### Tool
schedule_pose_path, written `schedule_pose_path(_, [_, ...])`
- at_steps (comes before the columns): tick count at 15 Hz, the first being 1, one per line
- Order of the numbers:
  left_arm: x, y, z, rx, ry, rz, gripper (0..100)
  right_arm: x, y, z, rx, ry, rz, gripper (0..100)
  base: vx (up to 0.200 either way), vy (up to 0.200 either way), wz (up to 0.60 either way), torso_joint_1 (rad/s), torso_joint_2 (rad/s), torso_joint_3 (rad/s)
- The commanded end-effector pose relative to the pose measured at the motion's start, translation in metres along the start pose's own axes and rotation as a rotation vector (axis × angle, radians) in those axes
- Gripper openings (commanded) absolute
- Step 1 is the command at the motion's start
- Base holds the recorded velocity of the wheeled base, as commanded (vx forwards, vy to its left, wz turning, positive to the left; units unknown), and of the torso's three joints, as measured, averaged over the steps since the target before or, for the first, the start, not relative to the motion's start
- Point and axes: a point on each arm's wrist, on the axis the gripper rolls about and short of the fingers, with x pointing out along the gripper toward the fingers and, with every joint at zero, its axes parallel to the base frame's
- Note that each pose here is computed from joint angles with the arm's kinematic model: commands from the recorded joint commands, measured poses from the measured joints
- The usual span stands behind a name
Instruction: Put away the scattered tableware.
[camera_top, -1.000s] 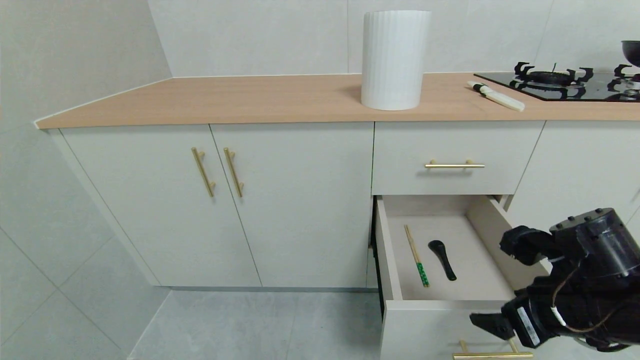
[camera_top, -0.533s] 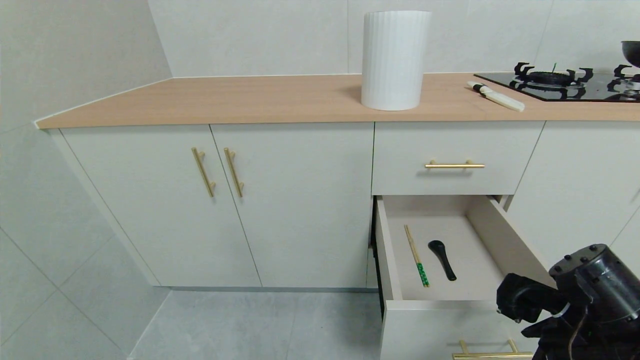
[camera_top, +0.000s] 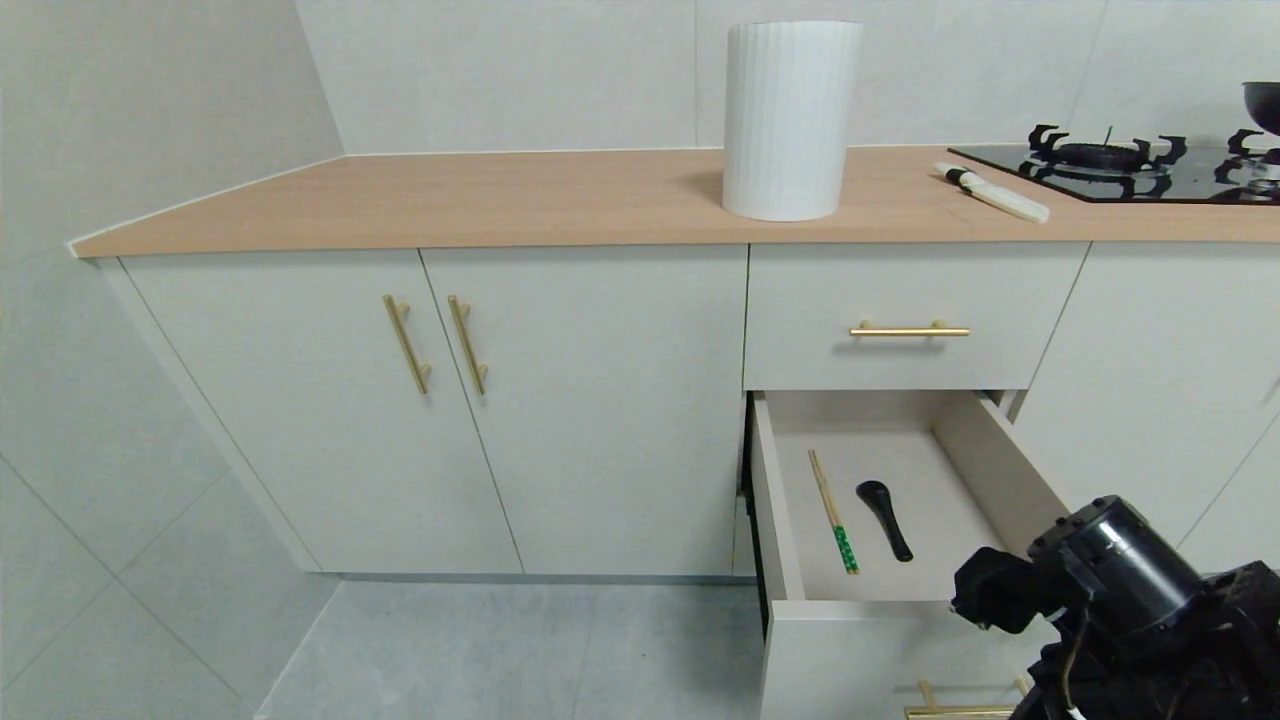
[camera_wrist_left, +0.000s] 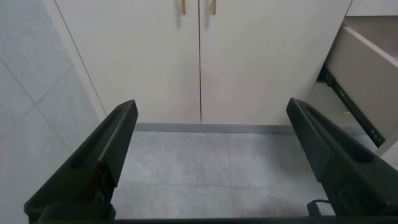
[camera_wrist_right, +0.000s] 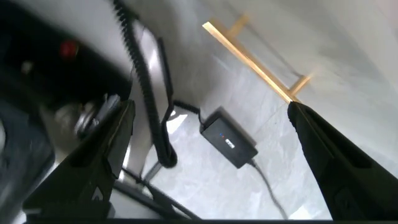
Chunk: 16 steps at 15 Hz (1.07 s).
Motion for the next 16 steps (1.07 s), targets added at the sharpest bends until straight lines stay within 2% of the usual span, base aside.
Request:
schedule_pose_path(1, [0.0, 0.0, 0.0, 0.0, 0.0, 0.001, 100, 0.016, 0.0, 0.012, 0.059, 0.04, -0.041, 100, 0.0, 0.0, 0.0, 0.0, 0.0, 0.0])
schedule_pose_path(4, [0.0, 0.0, 0.0, 0.0, 0.0, 0.0, 100, 0.03, -0.003, 0.024, 0.153, 0.056, -0.103, 100, 0.0, 0.0, 0.0, 0.0, 0.0, 0.0])
schedule_pose_path(9, [0.0, 0.0, 0.0, 0.0, 0.0, 0.0, 100, 0.032, -0.009, 0.042, 0.283, 0.009, -0.141, 100, 0.0, 0.0, 0.0, 0.0, 0.0, 0.0])
schedule_pose_path(11, [0.0, 0.0, 0.0, 0.0, 0.0, 0.0, 100, 0.034, -0.009, 0.043, 0.294, 0.009, -0.15, 100, 0.0, 0.0, 0.0, 0.0, 0.0, 0.0])
schedule_pose_path(13, [0.0, 0.0, 0.0, 0.0, 0.0, 0.001, 100, 0.042, -0.02, 0.056, 0.398, -0.023, -0.19, 100, 0.0, 0.0, 0.0, 0.0, 0.0, 0.0])
schedule_pose_path(16, [0.0, 0.0, 0.0, 0.0, 0.0, 0.0, 100, 0.047, -0.028, 0.063, 0.453, -0.083, -0.2, 100, 0.0, 0.0, 0.0, 0.0, 0.0, 0.0])
